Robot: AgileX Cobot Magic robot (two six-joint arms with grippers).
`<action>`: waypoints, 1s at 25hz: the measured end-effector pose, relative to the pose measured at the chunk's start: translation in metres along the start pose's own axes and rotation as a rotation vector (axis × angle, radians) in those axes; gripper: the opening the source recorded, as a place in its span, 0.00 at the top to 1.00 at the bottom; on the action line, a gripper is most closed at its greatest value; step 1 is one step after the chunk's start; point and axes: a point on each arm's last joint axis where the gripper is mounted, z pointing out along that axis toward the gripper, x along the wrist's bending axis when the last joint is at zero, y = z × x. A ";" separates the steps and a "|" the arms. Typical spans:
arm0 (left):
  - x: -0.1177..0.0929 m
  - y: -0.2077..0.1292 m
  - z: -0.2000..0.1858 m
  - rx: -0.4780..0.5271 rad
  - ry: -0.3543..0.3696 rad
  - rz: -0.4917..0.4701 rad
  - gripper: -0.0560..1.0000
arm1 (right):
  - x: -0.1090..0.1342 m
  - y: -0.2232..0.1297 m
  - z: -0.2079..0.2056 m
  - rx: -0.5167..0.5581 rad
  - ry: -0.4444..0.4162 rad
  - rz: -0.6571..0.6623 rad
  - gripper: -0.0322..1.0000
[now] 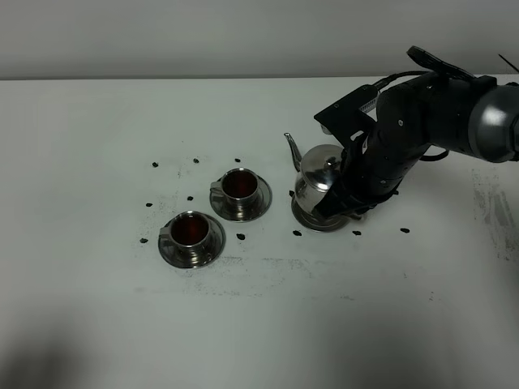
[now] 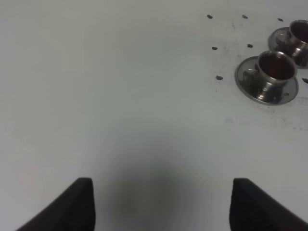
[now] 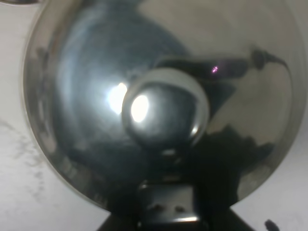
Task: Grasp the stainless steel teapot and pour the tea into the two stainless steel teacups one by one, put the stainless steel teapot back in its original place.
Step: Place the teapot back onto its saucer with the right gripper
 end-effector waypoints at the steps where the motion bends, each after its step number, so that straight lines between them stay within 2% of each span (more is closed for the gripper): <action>1: 0.000 0.000 0.000 0.000 0.000 0.000 0.41 | -0.003 -0.001 0.002 0.005 -0.001 0.007 0.80; 25: 0.000 0.000 0.000 0.000 0.000 0.000 0.41 | -0.004 -0.002 0.014 0.018 0.027 0.049 0.80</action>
